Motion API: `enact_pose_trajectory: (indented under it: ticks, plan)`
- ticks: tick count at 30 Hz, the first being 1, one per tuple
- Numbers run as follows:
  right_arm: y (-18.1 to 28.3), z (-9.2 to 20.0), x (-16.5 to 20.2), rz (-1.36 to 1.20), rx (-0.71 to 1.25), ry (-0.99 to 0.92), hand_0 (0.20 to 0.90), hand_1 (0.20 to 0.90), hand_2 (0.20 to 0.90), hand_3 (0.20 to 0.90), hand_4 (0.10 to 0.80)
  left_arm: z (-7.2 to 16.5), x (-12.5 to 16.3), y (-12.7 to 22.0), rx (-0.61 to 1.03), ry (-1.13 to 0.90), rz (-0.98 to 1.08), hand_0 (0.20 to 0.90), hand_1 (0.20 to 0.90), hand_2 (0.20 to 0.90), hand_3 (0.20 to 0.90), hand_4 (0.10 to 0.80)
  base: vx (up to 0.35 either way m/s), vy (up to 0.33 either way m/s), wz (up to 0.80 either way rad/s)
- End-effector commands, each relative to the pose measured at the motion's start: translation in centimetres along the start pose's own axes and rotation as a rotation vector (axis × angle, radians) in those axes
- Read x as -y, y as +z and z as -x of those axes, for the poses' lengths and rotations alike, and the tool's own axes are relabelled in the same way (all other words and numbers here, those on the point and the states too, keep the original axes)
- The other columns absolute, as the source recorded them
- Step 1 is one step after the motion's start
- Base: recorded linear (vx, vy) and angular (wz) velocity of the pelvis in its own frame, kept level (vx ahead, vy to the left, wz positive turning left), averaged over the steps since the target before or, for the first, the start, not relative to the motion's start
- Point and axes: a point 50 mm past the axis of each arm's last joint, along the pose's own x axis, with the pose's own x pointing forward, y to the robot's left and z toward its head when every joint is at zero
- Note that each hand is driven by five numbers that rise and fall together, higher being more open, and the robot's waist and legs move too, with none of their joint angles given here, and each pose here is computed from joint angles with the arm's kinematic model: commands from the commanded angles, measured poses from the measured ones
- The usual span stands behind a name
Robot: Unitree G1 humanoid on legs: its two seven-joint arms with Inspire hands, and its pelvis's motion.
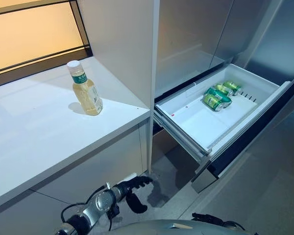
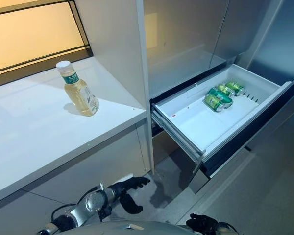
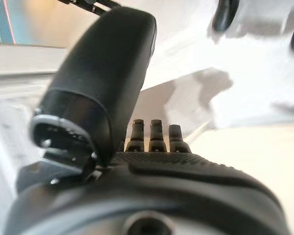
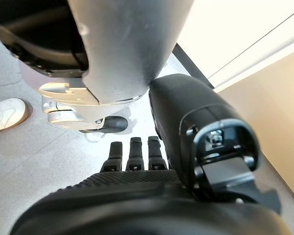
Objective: Put drinks into fridge and close the fridge
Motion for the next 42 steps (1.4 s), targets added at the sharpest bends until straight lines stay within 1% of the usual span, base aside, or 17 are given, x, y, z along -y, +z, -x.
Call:
enact_pose_trajectory:
  ticks: [1, 8, 9, 11, 12, 13, 17, 19, 20, 21, 27, 30, 33, 34, 36, 37, 42]
  plan:
    - [-0.2, -0.2, -1.2, 0.034, -0.007, 0.053, 0.9, 0.9, 0.9, 0.9, 0.8, -0.9, -3.2, 6.2, 0.295, 0.063, -0.181, 0.9, 0.9, 0.9, 0.9, 0.8, -0.029, 0.022, 0.07]
    - [0.1, -0.3, -1.9, -0.029, 0.024, 0.028, 0.9, 0.9, 0.9, 0.9, 0.8, 2.5, -6.5, 12.3, 0.553, 0.072, -0.298, 0.9, 0.9, 0.9, 0.9, 0.8, -0.029, 0.002, 0.14]
    - [0.1, -0.4, -2.0, -0.037, 0.025, 0.026, 0.9, 0.9, 0.9, 0.9, 0.8, 3.6, -7.4, 13.5, 0.605, 0.077, -0.29, 0.9, 0.9, 0.9, 0.9, 0.8, -0.007, -0.018, 0.11]
    - [0.0, -0.4, -2.1, -0.043, 0.024, 0.024, 0.9, 0.9, 0.9, 0.9, 0.8, 4.4, -8.0, 14.7, 0.651, 0.085, -0.296, 0.9, 0.9, 0.9, 0.9, 0.8, -0.006, -0.015, 0.1]
    - [-0.1, -0.4, -2.2, -0.048, 0.025, 0.024, 0.9, 0.9, 0.9, 0.9, 0.8, 5.3, -8.3, 15.7, 0.707, 0.082, -0.285, 0.9, 0.9, 0.9, 0.9, 0.8, -0.005, -0.014, 0.13]
    - [-0.1, -0.4, -2.2, -0.049, 0.025, 0.024, 0.9, 0.9, 0.9, 0.9, 0.8, 5.6, -8.5, 16.0, 0.722, 0.082, -0.283, 0.9, 0.9, 0.9, 0.9, 0.8, -0.008, -0.016, 0.18]
    - [-0.2, -0.4, -2.2, -0.062, 0.029, 0.021, 0.9, 0.9, 0.9, 0.9, 0.8, 8.1, -9.4, 18.3, 0.892, 0.065, -0.22, 0.9, 0.9, 0.9, 0.9, 0.8, -0.011, -0.015, 0.12]
    - [-0.3, -0.4, -2.2, -0.064, 0.03, 0.021, 0.9, 0.9, 0.9, 0.9, 0.8, 9.0, -9.8, 19.1, 0.957, 0.072, -0.196, 0.9, 0.9, 0.9, 0.9, 0.8, -0.009, -0.016, 0.04]
    - [-0.3, -0.4, -2.2, -0.064, 0.03, 0.021, 0.9, 0.9, 0.9, 0.9, 0.8, 9.0, -9.8, 19.1, 0.957, 0.072, -0.196, 0.9, 0.9, 0.9, 0.9, 0.8, -0.008, -0.018, 0.04]
    - [-0.3, -0.4, -2.3, -0.066, 0.031, 0.022, 0.9, 0.9, 0.9, 0.9, 0.8, 9.6, -10.1, 19.6, 1.006, 0.068, -0.17, 0.9, 0.9, 0.9, 0.9, 0.8, -0.006, -0.015, 0.03]
    - [-0.4, -0.3, -2.1, -0.07, 0.03, 0.025, 0.9, 0.9, 0.9, 0.9, 0.8, 11.8, -12.0, 20.7, 1.153, 0.14, -0.06, 0.9, 0.9, 0.9, 0.9, 0.8, -0.004, -0.007, 0.02]
    - [-0.8, -0.3, -2.0, -0.076, 0.026, 0.025, 0.9, 0.9, 0.9, 0.9, 0.8, 13.4, -13.3, 21.2, 1.242, 0.226, -0.043, 0.9, 0.9, 0.9, 0.9, 0.8, 0.0, 0.0, 0.0]
    - [-0.9, -0.3, -1.9, -0.077, 0.027, 0.025, 0.9, 0.9, 0.9, 0.9, 0.8, 14.2, -13.9, 21.4, 1.276, 0.297, -0.07, 0.9, 0.9, 0.9, 0.9, 0.8, 0.004, -0.003, 0.01]
    - [-1.1, -0.3, -1.9, -0.078, 0.027, 0.026, 0.9, 0.9, 0.9, 0.9, 0.8, 15.1, -14.5, 21.7, 1.306, 0.36, -0.089, 0.9, 0.9, 0.9, 0.9, 0.8, 0.014, -0.01, 0.05]
    - [-1.1, -0.3, -1.9, -0.077, 0.027, 0.026, 0.9, 0.9, 0.9, 0.9, 0.8, 15.6, -14.9, 21.9, 1.328, 0.403, -0.097, 0.9, 0.9, 0.9, 0.9, 0.8, 0.021, -0.009, 0.04]
    - [-1.3, -0.3, -2.0, -0.076, 0.024, 0.028, 0.9, 0.9, 0.9, 0.9, 0.8, 16.4, -15.5, 22.2, 1.362, 0.466, -0.108, 0.9, 0.9, 0.9, 0.9, 0.8, 0.036, -0.01, 0.04]
    - [-1.8, -0.3, -2.1, -0.075, 0.014, 0.029, 0.9, 0.9, 0.9, 0.9, 0.8, 18.5, -16.6, 22.9, 1.473, 0.604, -0.123, 0.9, 0.9, 0.9, 0.9, 0.8, 0.027, -0.006, 0.01]
